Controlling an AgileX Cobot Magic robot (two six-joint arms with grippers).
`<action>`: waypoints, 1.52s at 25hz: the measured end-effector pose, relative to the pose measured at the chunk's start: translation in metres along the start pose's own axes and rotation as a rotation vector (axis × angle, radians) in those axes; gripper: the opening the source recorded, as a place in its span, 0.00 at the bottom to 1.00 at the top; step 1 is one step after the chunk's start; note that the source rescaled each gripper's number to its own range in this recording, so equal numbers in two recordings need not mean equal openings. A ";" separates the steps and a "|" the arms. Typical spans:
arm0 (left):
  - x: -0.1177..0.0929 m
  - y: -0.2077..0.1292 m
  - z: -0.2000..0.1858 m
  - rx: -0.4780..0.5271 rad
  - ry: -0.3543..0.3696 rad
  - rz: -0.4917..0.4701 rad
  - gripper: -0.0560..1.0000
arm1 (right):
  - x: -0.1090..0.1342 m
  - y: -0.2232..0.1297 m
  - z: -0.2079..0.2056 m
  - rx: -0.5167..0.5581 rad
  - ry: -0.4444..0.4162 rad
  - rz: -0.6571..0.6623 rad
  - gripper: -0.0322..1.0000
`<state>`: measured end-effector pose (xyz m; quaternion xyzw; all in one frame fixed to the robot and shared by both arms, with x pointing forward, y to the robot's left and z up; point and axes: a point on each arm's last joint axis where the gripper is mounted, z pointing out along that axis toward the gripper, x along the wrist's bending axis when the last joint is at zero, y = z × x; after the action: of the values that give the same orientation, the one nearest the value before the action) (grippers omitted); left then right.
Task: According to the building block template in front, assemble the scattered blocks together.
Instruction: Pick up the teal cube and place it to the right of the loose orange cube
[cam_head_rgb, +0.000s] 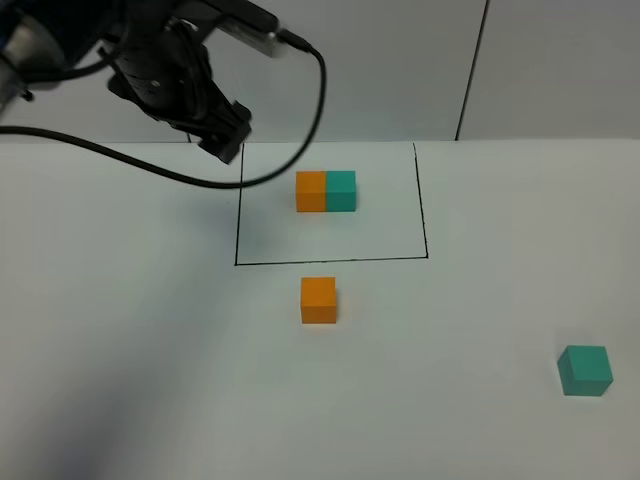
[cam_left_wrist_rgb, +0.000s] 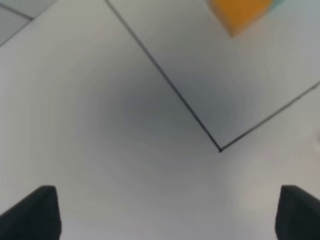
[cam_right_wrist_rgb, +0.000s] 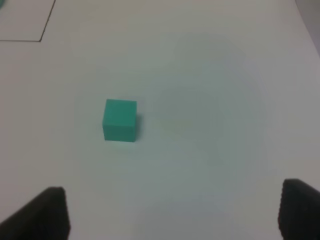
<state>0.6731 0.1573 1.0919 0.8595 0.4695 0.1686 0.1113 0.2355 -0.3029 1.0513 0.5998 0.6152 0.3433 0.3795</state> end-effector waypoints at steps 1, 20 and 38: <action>0.009 -0.003 -0.010 -0.017 0.012 -0.030 0.93 | 0.000 0.000 0.000 0.000 0.000 0.000 0.79; 0.078 -0.171 -0.103 0.013 0.119 -0.422 0.86 | 0.000 0.000 0.000 0.000 0.000 0.000 0.79; -0.059 -0.366 -0.165 -0.361 0.236 -0.503 0.85 | 0.000 0.000 0.000 0.000 0.000 0.000 0.79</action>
<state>0.2974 0.3084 1.1046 0.6576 0.6391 0.3149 0.2449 0.2355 -0.3029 1.0513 0.5998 0.6152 0.3433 0.3795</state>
